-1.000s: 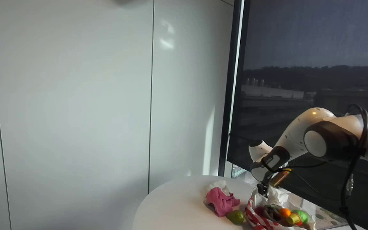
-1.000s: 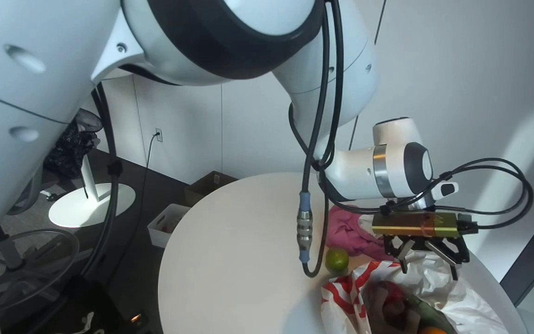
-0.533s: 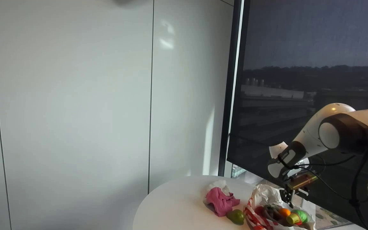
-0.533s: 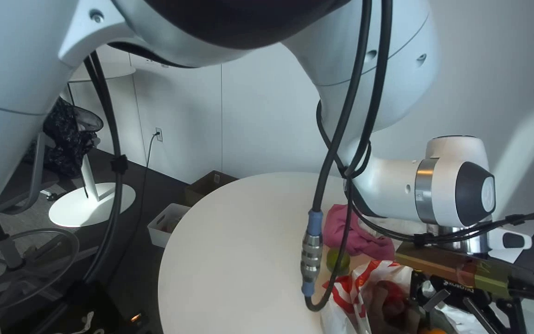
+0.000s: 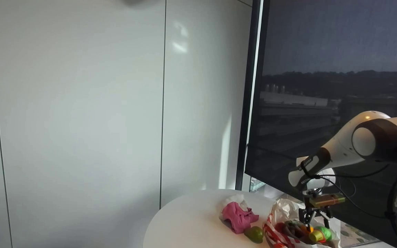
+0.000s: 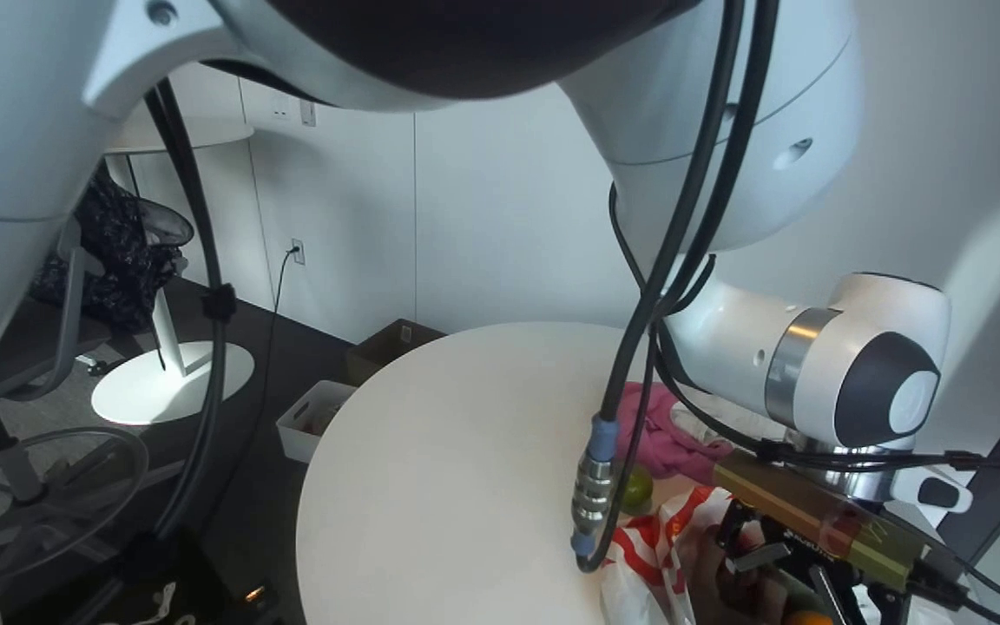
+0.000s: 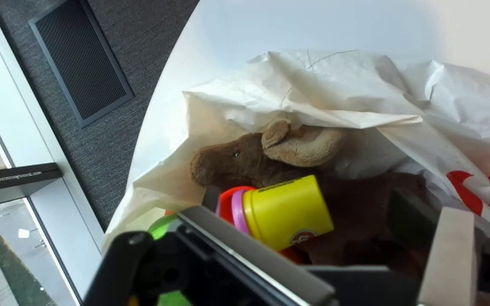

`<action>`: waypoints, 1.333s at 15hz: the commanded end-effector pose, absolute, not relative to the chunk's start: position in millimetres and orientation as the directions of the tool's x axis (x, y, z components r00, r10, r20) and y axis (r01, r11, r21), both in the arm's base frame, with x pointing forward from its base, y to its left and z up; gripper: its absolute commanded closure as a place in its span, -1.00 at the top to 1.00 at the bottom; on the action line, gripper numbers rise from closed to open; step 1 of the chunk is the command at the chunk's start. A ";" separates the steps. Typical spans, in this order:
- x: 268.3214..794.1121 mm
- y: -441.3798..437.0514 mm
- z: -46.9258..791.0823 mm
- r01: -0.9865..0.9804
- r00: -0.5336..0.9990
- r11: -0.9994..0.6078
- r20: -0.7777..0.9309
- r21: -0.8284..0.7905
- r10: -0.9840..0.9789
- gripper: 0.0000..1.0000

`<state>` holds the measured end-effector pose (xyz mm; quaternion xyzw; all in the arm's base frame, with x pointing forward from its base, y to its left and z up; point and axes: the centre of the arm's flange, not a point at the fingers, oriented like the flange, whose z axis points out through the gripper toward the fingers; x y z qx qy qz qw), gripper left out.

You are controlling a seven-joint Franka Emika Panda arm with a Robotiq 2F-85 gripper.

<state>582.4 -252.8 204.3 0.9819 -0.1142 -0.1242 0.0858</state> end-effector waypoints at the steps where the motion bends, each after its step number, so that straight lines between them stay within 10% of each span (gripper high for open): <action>1: 569.3 -253.7 199.0 -0.147 0.964 -0.977 -0.200 0.153 -0.176 1.00; 20: 563.6 -256.5 156.2 0.064 0.994 -0.964 -0.098 0.256 0.040 0.87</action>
